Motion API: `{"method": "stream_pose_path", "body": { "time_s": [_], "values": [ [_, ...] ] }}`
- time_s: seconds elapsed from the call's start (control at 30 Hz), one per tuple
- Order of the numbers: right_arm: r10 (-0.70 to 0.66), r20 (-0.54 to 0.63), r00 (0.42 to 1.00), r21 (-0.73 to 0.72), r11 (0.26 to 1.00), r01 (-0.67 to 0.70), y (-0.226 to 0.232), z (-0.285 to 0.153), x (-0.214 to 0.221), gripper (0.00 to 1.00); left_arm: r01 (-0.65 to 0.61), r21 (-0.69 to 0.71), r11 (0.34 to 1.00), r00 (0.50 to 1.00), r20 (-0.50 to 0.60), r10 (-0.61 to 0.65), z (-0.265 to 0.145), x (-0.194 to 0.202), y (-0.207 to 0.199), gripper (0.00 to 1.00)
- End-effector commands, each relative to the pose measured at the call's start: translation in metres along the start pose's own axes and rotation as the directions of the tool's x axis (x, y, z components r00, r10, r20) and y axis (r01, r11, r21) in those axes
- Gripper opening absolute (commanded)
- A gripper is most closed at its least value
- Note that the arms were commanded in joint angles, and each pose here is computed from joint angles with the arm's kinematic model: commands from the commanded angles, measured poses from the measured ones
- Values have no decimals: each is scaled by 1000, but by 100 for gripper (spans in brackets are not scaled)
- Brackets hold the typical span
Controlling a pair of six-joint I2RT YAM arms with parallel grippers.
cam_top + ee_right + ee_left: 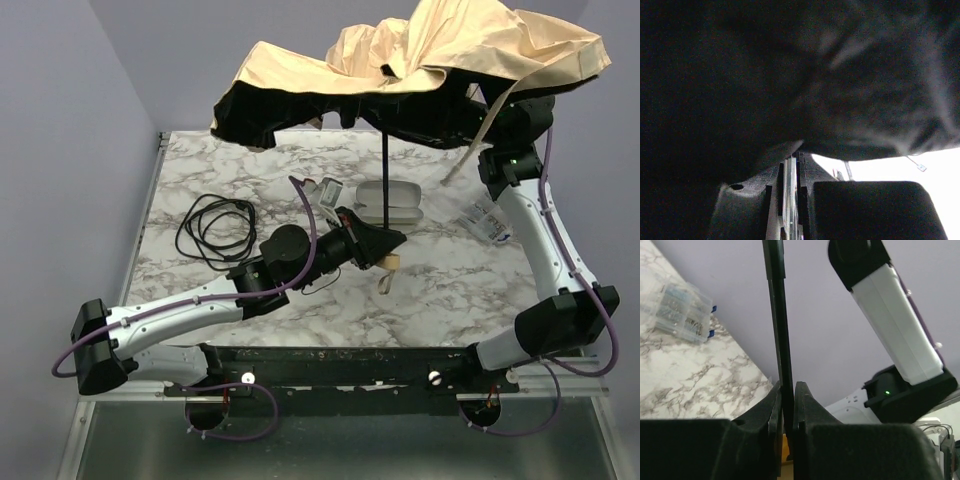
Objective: Open the umbrella
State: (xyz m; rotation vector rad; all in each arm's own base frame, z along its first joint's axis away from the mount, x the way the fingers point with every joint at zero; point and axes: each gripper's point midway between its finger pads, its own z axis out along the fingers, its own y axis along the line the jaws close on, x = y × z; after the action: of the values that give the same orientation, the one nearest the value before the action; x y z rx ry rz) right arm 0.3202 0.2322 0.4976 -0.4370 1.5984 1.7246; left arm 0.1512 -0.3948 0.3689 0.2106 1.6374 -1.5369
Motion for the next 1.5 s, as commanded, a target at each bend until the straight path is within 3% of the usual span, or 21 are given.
{"method": "stream_pose_path", "body": {
  "time_s": [0.0,0.33,0.43,0.57,0.73,0.8,0.9,1.03,1.27,1.47],
  "values": [
    [-437,841,-319,302,868,-395,-66,-263,-207,1,-8,-76,997,668,-743,-51,-95,193,29,0],
    [-368,924,99,367,792,-488,-123,-214,-97,3,17,-146,989,754,-648,-108,-60,139,44,0],
    [-349,908,230,418,759,-499,-134,-200,-66,13,25,-166,986,786,-606,-122,-50,116,49,0],
    [-365,839,404,539,657,-527,-146,-196,-30,26,51,-188,981,821,-551,-148,-38,88,54,0],
    [-318,731,603,661,551,-510,-159,-190,19,59,83,-173,981,858,-489,-159,-27,52,53,0],
    [-284,690,666,688,544,-481,-156,-184,32,66,80,-164,983,872,-467,-148,-24,37,50,0],
    [-201,629,751,671,628,-394,-140,-159,46,68,80,-153,985,883,-447,-141,-21,23,49,0],
    [-82,565,821,580,747,-325,-119,-129,62,68,87,-138,987,887,-441,-140,-17,15,47,0],
    [59,557,828,343,892,-295,-96,-102,75,68,111,-118,987,888,-434,-152,-12,9,42,0],
    [78,533,842,268,929,-256,-88,-86,76,70,135,-85,987,891,-426,-159,-10,5,33,0]
  ]
}}
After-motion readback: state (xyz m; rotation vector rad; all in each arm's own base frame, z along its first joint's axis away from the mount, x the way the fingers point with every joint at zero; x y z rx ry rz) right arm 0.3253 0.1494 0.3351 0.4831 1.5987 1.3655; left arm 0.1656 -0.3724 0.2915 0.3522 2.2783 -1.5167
